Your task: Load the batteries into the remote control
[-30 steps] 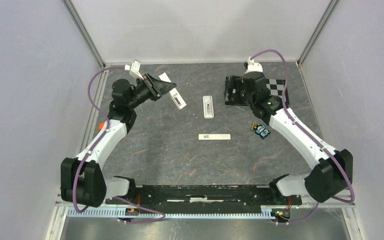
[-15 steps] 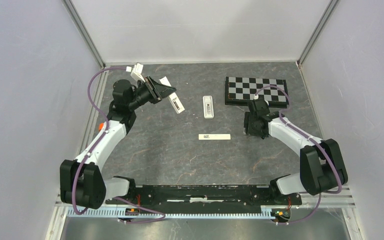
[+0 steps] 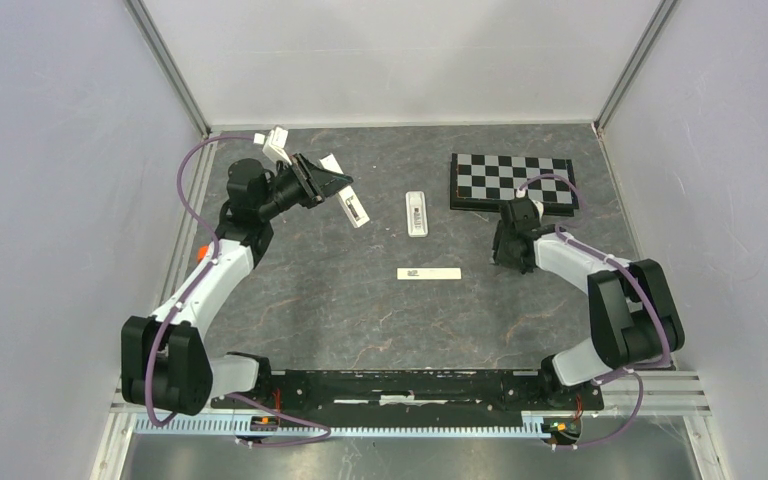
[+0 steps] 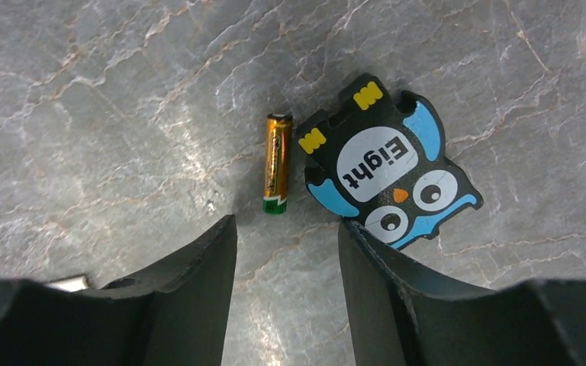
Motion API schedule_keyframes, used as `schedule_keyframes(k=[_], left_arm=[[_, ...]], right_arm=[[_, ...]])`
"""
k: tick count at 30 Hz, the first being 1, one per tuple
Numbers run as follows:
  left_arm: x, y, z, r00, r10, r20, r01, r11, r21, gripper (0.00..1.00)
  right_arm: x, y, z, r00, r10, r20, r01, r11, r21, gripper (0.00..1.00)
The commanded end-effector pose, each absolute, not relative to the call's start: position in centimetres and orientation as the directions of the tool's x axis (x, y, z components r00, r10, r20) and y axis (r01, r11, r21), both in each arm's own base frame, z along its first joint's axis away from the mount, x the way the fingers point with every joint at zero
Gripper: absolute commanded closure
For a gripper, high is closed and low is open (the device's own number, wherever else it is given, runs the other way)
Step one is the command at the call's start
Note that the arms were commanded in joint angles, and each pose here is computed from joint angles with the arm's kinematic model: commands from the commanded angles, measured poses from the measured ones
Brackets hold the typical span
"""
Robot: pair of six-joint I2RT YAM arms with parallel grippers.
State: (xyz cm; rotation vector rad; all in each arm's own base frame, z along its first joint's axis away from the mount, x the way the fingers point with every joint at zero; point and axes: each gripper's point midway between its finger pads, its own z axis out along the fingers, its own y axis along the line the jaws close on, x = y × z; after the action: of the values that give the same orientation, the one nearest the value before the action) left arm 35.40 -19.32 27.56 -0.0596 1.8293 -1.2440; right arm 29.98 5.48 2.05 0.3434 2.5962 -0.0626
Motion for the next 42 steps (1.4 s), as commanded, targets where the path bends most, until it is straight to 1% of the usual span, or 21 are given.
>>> schedule_keyframes(k=[1,6,13,16,18,22,24,26,29,31,34,36,40,42], left_arm=[[36.0,-19.2,28.5,-0.556,-0.473,-0.684,0.462,0.509,-0.727,0.92],[36.0,-19.1,28.6,-0.553,-0.473,-0.686,0.463,0.510,-0.725,0.92],[36.0,-19.1,28.4,-0.554,-0.474,-0.684,0.459,0.512,-0.726,0.92],[36.0,-19.1,28.4,-0.554,-0.474,-0.684,0.459,0.512,-0.726,0.92],[35.9,-19.0,28.5,-0.548,-0.477,-0.687,0.460,0.514,-0.724,0.92],[35.5,-18.7,29.6,-0.504,-0.483,-0.717,0.489,0.524,-0.697,0.92],[35.5,-18.8,29.4,-0.516,-0.474,-0.713,0.486,0.524,-0.700,0.92],[35.4,-19.0,29.0,-0.534,-0.471,-0.702,0.482,0.512,-0.711,0.92],[35.3,-19.2,27.9,-0.562,-0.481,-0.672,0.460,0.494,-0.738,0.92],[35.3,-19.7,26.7,-0.597,-0.499,-0.629,0.411,0.484,-0.773,0.94],[34.9,-21.2,24.1,-0.671,-0.470,-0.574,0.354,0.477,-0.805,0.94],[34.6,-22.5,22.5,-0.715,-0.440,-0.543,0.334,0.468,-0.818,0.93],[34.5,-24.6,20.8,-0.765,-0.392,-0.510,0.336,0.433,-0.837,0.93],[34.4,-25.3,20.5,-0.782,-0.378,-0.496,0.342,0.405,-0.848,0.93]], right_arm=[[32.4,4.7,2.6,-0.786,0.246,-0.567,0.300,0.954,-0.003,0.45],[32.6,4.7,2.2,-0.803,0.225,-0.552,0.284,0.958,-0.024,0.59],[32.0,4.1,1.8,-0.824,0.203,-0.529,0.281,0.957,-0.071,0.68],[32.1,4.1,1.5,-0.833,0.190,-0.520,0.269,0.960,-0.079,0.74],[32.2,4.2,1.3,-0.837,0.186,-0.515,0.261,0.962,-0.077,0.79],[32.4,4.7,1.3,-0.841,0.173,-0.513,0.236,0.970,-0.059,0.86],[32.8,5.3,1.8,-0.835,0.165,-0.524,0.212,0.977,-0.030,0.91],[33.3,6.2,2.5,-0.822,0.158,-0.546,0.179,0.984,0.016,0.93],[34.5,9.0,4.8,-0.784,0.113,-0.610,0.062,0.993,0.104,0.92],[35.1,11.0,6.8,-0.750,0.059,-0.659,-0.038,0.990,0.132,0.92],[35.3,14.1,9.6,-0.707,0.018,-0.707,-0.164,0.968,0.188,0.91],[35.0,16.9,11.9,-0.670,-0.006,-0.742,-0.272,0.932,0.238,0.91],[33.4,22.5,16.1,-0.601,-0.076,-0.796,-0.461,0.846,0.268,0.90],[32.1,25.3,18.0,-0.572,-0.086,-0.816,-0.569,0.758,0.319,0.89]])
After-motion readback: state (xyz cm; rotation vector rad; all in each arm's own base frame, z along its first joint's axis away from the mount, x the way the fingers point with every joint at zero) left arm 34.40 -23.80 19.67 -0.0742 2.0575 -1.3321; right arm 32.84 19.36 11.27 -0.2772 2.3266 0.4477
